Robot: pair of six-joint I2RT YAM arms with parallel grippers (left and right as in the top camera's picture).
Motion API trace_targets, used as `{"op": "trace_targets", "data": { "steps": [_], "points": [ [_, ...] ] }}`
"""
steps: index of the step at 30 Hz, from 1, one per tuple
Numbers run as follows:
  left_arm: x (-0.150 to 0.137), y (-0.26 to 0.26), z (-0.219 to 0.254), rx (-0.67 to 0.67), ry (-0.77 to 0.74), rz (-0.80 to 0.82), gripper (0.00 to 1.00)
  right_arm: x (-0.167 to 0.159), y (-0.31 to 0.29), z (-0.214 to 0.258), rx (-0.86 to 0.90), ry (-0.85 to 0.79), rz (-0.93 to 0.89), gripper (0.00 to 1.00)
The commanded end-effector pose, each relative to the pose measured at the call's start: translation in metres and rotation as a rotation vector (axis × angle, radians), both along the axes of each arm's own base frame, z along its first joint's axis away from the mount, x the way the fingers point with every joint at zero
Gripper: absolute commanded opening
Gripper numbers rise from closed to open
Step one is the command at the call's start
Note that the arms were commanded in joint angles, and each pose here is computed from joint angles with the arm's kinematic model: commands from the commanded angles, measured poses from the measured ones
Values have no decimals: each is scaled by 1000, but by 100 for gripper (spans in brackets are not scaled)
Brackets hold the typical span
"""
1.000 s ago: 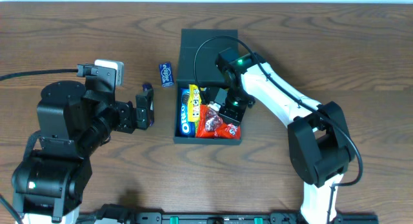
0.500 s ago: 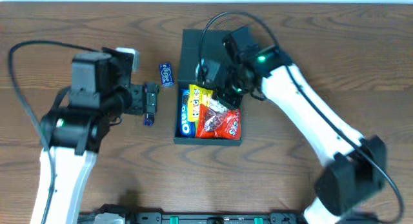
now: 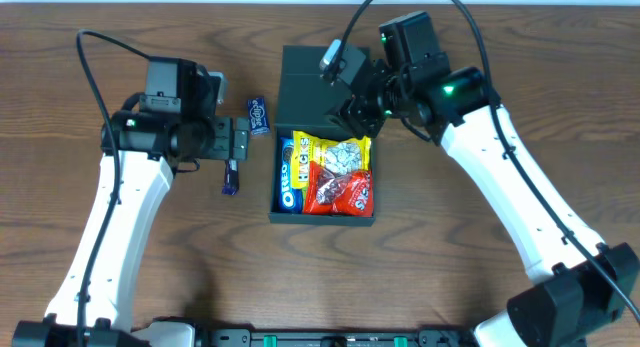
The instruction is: Pack container
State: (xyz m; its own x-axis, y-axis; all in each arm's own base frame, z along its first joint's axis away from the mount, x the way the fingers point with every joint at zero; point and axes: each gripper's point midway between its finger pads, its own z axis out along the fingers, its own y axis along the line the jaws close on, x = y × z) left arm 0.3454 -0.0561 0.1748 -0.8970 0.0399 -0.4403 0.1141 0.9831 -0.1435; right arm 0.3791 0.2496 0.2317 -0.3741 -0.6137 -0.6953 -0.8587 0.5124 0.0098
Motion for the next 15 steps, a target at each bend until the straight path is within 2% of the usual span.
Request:
{"op": "trace_targets", "data": {
  "steps": [1,5,15],
  "points": [
    [10,12,-1,6,-14,28,97,4,-6,9,20,-7,-22,73],
    [23,18,-8,-12,-25,25,95,9,-14,9,31,12,-63,77],
    [45,22,-77,-29,111,47,96,12,-33,1,17,61,-124,78]
  ]
}}
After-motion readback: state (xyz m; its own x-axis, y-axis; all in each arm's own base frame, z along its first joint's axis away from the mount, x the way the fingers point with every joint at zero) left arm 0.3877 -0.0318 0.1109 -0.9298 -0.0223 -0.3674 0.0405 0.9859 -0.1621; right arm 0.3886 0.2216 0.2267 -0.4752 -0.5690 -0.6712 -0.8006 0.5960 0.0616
